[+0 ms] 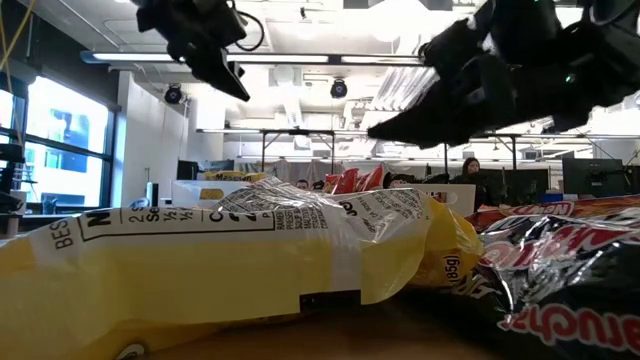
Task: Sort Maruchan noodles
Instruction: Put the bottom left black noodle pack into the white bin
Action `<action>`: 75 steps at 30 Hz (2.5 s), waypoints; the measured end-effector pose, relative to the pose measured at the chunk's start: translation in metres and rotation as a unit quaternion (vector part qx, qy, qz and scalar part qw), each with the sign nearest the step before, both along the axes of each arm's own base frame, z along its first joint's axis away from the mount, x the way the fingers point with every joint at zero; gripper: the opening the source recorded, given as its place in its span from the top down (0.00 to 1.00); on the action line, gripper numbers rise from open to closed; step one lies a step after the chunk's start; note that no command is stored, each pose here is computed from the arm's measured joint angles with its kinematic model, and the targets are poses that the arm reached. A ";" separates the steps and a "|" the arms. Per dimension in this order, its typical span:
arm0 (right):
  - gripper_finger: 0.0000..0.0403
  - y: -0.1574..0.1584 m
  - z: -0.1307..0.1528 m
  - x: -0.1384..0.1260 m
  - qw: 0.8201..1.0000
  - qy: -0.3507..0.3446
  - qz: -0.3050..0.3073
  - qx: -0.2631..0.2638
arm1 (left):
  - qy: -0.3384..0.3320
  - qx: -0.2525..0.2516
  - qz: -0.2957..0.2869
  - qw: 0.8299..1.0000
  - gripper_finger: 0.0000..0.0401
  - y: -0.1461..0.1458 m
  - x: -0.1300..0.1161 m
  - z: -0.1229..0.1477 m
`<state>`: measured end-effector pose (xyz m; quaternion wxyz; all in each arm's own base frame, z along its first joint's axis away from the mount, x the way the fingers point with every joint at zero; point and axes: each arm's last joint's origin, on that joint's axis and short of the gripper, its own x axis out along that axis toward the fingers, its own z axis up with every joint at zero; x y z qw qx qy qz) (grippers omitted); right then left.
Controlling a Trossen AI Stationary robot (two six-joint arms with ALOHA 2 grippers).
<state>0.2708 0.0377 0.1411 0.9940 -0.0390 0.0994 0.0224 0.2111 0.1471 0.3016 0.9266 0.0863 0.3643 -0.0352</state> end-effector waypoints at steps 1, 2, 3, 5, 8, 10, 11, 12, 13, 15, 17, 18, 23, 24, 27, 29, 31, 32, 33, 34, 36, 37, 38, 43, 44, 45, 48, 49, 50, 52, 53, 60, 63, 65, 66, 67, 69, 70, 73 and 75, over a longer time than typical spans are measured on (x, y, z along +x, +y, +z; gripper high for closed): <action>1.00 0.001 0.004 -0.002 1.000 -0.004 -0.002 -0.001 | -0.006 -0.005 -0.007 1.000 0.82 -0.007 0.003 -0.007; 1.00 0.002 0.008 -0.003 1.000 -0.004 -0.002 -0.002 | -0.010 -0.012 -0.013 1.000 0.83 -0.013 0.005 -0.016; 1.00 0.003 0.011 -0.005 1.000 -0.002 -0.002 -0.005 | -0.017 -0.022 -0.020 0.999 0.84 -0.020 0.007 -0.024; 1.00 0.005 0.018 -0.009 1.000 0.002 -0.006 -0.011 | -0.034 -0.038 -0.034 0.998 0.86 -0.033 0.012 -0.041; 1.00 0.007 0.025 -0.016 1.000 0.018 -0.010 -0.012 | -0.057 -0.058 -0.048 0.995 0.88 -0.053 0.018 -0.069; 1.00 0.008 0.026 -0.020 0.999 0.036 -0.012 0.000 | -0.083 -0.068 -0.057 0.993 0.89 -0.065 0.021 -0.084; 1.00 0.008 0.027 -0.022 0.999 0.045 -0.012 0.007 | -0.099 -0.072 -0.062 0.991 0.90 -0.071 0.022 -0.091; 1.00 0.008 0.027 -0.024 0.998 0.055 -0.013 0.016 | -0.115 -0.077 -0.067 0.988 0.90 -0.077 0.022 -0.098; 1.00 0.008 0.026 -0.025 0.997 0.065 -0.015 0.025 | -0.129 -0.084 -0.070 0.986 0.91 -0.083 0.022 -0.104; 1.00 0.009 0.026 -0.028 0.996 0.077 -0.018 0.043 | -0.155 -0.099 -0.075 0.980 0.92 -0.093 0.020 -0.114; 1.00 0.010 0.027 -0.028 0.995 0.076 -0.020 0.057 | -0.189 -0.111 -0.082 0.972 0.92 -0.102 0.018 -0.119; 1.00 0.011 0.027 -0.028 0.995 0.076 -0.019 0.058 | -0.203 -0.118 -0.084 0.968 0.93 -0.106 0.016 -0.122; 0.97 0.018 0.030 -0.024 0.993 0.109 -0.003 0.040 | -0.236 -0.150 -0.098 0.955 0.94 -0.124 0.006 -0.133; 0.95 0.019 0.032 -0.022 0.992 0.122 0.004 0.041 | -0.234 -0.150 -0.097 0.956 0.94 -0.126 0.005 -0.136; 0.85 0.026 0.044 -0.010 0.982 0.168 0.036 0.081 | -0.231 -0.140 -0.085 0.959 0.94 -0.133 0.003 -0.140; 0.77 0.032 0.048 0.002 0.968 0.219 0.056 0.108 | -0.231 -0.132 -0.074 0.961 0.94 -0.135 0.003 -0.141; 0.68 0.039 0.045 0.013 0.948 0.285 0.064 0.128 | -0.231 -0.129 -0.072 0.962 0.94 -0.137 0.003 -0.141; 0.64 0.042 0.043 0.020 0.936 0.317 0.070 0.137 | -0.231 -0.128 -0.073 0.962 0.94 -0.138 0.003 -0.141; 0.60 0.046 0.039 0.027 0.923 0.347 0.077 0.149 | -0.231 -0.128 -0.073 0.962 0.94 -0.139 0.003 -0.141; 0.56 0.050 0.035 0.034 0.910 0.373 0.086 0.161 | -0.231 -0.126 -0.071 0.962 0.94 -0.139 0.003 -0.141; 0.50 0.057 0.027 0.050 0.883 0.414 0.110 0.190 | -0.231 -0.124 -0.069 0.963 0.94 -0.140 0.003 -0.141; 0.47 0.061 0.023 0.058 0.872 0.426 0.126 0.204 | -0.231 -0.124 -0.068 0.963 0.94 -0.140 0.003 -0.141; 0.45 0.064 0.019 0.065 0.860 0.439 0.142 0.220 | -0.231 -0.124 -0.068 0.963 0.94 -0.140 0.003 -0.141; 0.41 0.079 0.005 0.097 0.828 0.469 0.187 0.246 | -0.229 -0.124 -0.068 0.963 0.94 -0.140 0.003 -0.142; 0.41 0.081 0.001 0.101 0.825 0.475 0.187 0.241 | -0.228 -0.124 -0.067 0.963 0.94 -0.140 0.003 -0.142; 0.41 0.082 -0.003 0.104 0.823 0.481 0.190 0.236 | -0.227 -0.124 -0.067 0.964 0.94 -0.140 0.003 -0.142; 0.41 0.088 -0.012 0.110 0.822 0.486 0.200 0.221 | -0.226 -0.125 -0.069 0.963 0.94 -0.141 0.003 -0.142; 0.42 0.090 -0.013 0.112 0.822 0.485 0.204 0.218 | -0.226 -0.125 -0.071 0.963 0.94 -0.142 0.003 -0.142; 0.42 0.091 -0.014 0.113 0.823 0.484 0.206 0.216 | -0.226 -0.126 -0.072 0.963 0.94 -0.143 0.003 -0.142; 0.44 0.092 -0.015 0.114 0.823 0.483 0.208 0.216 | -0.226 -0.126 -0.076 0.963 0.94 -0.144 0.003 -0.142; 0.46 0.093 -0.015 0.114 0.823 0.482 0.208 0.216 | -0.225 -0.127 -0.077 0.963 0.94 -0.145 0.003 -0.142; 0.71 0.095 -0.016 0.114 0.828 0.472 0.218 0.209 | -0.224 -0.134 -0.052 0.964 0.94 -0.146 0.004 -0.142; 0.84 0.095 -0.016 0.114 0.829 0.471 0.223 0.204 | -0.223 -0.144 -0.035 0.963 0.94 -0.145 0.004 -0.142; 0.94 0.095 -0.015 0.114 0.830 0.469 0.225 0.202 | -0.222 -0.152 -0.030 0.963 0.94 -0.145 0.004 -0.142; 0.97 0.094 -0.013 0.114 0.832 0.467 0.224 0.201 | -0.222 -0.156 -0.028 0.962 0.94 -0.145 0.004 -0.142; 0.98 0.093 -0.011 0.114 0.835 0.465 0.220 0.196 | -0.221 -0.159 -0.026 0.962 0.94 -0.145 0.004 -0.142; 0.97 0.092 -0.005 0.113 0.845 0.458 0.208 0.180 | -0.221 -0.166 -0.013 0.961 0.93 -0.145 0.004 -0.142; 0.97 0.090 -0.001 0.111 0.850 0.457 0.200 0.169 | -0.221 -0.168 -0.005 0.961 0.92 -0.144 0.004 -0.142; 0.99 0.086 0.015 0.107 0.870 0.447 0.162 0.130 | -0.222 -0.168 0.008 0.960 0.89 -0.144 0.004 -0.142; 0.99 0.084 0.029 0.102 0.886 0.434 0.129 0.103 | -0.222 -0.175 0.011 0.959 0.86 -0.144 0.004 -0.142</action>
